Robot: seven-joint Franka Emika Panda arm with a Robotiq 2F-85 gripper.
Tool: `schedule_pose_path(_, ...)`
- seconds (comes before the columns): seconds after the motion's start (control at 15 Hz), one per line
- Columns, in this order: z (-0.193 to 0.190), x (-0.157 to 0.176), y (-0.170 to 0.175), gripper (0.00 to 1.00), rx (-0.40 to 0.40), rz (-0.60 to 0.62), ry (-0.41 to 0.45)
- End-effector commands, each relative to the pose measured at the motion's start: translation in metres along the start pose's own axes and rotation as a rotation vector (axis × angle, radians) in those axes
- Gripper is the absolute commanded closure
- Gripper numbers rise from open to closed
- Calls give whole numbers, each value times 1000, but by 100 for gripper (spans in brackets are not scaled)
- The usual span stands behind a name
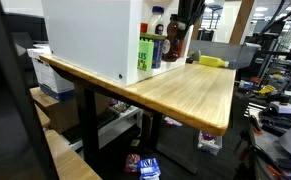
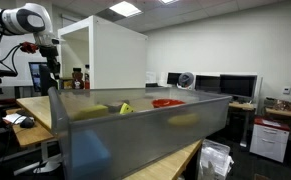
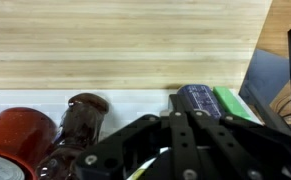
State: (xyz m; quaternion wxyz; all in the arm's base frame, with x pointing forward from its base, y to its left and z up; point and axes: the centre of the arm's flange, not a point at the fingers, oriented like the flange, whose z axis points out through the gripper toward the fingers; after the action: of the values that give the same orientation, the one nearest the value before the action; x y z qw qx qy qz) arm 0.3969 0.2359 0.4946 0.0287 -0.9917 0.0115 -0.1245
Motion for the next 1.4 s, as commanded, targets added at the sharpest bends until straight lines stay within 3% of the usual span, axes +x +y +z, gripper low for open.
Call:
schedule_pose_path(0.0,-2,-9,-4,100,26,-66,-29)
schedule_pose_path(1.33,26,32,-39,100,35,-109,-48)
